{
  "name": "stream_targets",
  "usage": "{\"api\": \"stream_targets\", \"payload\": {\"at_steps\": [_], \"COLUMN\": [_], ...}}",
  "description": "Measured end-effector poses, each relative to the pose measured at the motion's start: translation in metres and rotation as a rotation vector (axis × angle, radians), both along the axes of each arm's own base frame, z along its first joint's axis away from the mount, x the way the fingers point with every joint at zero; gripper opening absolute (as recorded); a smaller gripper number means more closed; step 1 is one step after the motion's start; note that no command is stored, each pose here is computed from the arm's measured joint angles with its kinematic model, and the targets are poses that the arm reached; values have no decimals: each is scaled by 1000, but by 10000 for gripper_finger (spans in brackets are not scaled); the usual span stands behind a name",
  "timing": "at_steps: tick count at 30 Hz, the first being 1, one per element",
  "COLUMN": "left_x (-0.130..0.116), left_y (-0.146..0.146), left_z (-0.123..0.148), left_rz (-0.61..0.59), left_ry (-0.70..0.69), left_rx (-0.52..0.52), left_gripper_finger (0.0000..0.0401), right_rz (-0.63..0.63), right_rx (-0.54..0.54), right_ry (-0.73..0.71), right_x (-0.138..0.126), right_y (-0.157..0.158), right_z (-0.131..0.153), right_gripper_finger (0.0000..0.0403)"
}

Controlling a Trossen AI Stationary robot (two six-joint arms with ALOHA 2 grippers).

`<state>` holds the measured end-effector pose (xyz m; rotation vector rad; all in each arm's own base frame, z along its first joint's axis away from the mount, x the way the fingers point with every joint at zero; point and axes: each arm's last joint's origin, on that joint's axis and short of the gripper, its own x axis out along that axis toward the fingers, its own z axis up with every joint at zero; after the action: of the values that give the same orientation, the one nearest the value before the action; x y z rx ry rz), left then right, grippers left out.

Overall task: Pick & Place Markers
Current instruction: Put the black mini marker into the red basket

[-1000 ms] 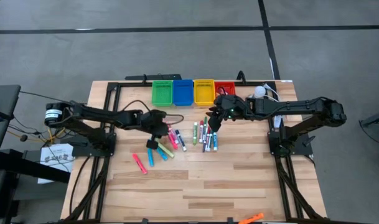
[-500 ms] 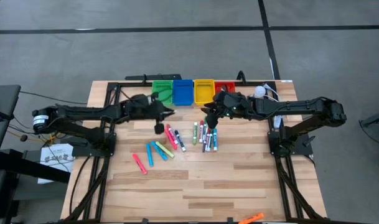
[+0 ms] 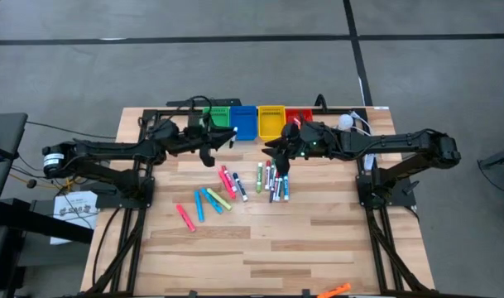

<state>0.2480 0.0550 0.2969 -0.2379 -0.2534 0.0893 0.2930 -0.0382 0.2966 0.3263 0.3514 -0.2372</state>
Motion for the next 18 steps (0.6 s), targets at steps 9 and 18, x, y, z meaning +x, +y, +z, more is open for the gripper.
{"api": "stream_targets", "payload": {"at_steps": [9,18], "left_x": [35,67], "left_y": [-6,-13], "left_z": [13,15], "left_rz": [-122,-268], "left_ry": [-46,-27], "left_rx": [-33,-3], "left_gripper_finger": [40,41], "right_rz": [56,207], "right_rx": [-85,-76], "right_ry": [-126,-145], "right_x": [4,5], "right_y": [0,10], "right_z": [13,14], "right_gripper_finger": [118,119]}}
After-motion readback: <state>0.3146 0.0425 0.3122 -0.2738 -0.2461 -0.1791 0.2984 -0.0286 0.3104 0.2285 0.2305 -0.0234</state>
